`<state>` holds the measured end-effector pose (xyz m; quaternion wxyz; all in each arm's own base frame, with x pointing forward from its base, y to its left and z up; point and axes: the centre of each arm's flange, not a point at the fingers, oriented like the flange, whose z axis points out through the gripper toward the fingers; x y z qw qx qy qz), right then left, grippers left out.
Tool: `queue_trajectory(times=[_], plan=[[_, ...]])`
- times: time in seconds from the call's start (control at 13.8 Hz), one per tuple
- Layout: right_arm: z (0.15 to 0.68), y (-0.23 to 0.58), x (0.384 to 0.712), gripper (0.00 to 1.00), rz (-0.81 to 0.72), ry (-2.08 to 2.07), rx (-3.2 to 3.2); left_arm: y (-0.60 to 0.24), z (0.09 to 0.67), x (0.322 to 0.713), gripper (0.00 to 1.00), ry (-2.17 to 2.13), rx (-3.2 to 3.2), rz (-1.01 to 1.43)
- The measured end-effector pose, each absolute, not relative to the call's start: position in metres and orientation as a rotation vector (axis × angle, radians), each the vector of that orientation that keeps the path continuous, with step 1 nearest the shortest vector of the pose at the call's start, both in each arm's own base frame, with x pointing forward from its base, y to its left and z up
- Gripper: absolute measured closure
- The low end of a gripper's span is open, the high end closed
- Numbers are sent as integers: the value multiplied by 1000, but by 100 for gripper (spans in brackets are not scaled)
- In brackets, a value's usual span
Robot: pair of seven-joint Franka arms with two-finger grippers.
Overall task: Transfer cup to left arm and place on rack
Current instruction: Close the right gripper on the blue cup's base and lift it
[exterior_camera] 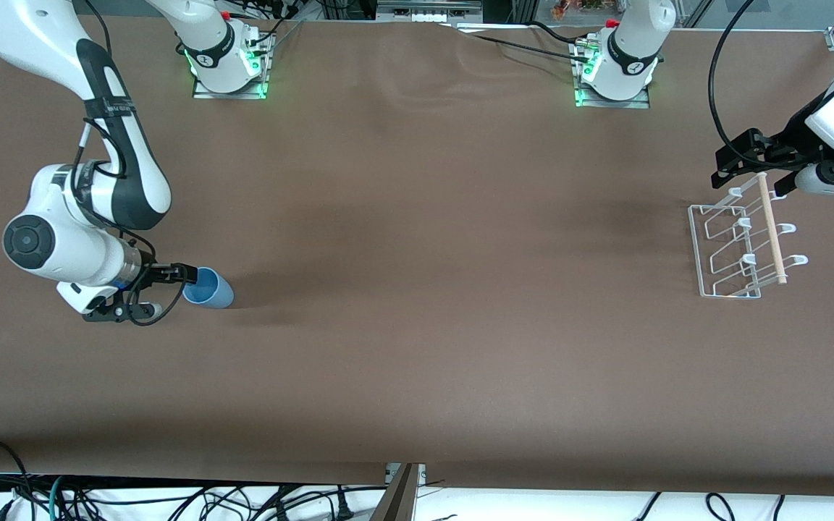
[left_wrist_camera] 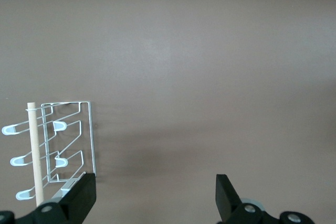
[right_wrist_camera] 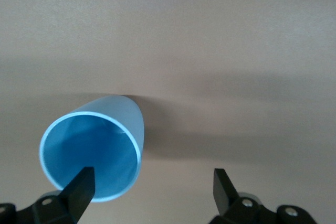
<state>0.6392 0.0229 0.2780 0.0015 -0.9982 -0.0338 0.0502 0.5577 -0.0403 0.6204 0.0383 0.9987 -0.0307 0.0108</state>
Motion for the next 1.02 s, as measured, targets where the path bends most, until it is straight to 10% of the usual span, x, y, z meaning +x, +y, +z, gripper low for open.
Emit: queue_trajectory(times=[0.51, 1.02], plan=[[247, 24, 632, 6, 145, -58, -3102, -50, 628, 557, 0, -125, 3062, 48], [246, 29, 632, 83, 147, -63, -3093, -43, 627, 556, 0, -106, 3063, 31]])
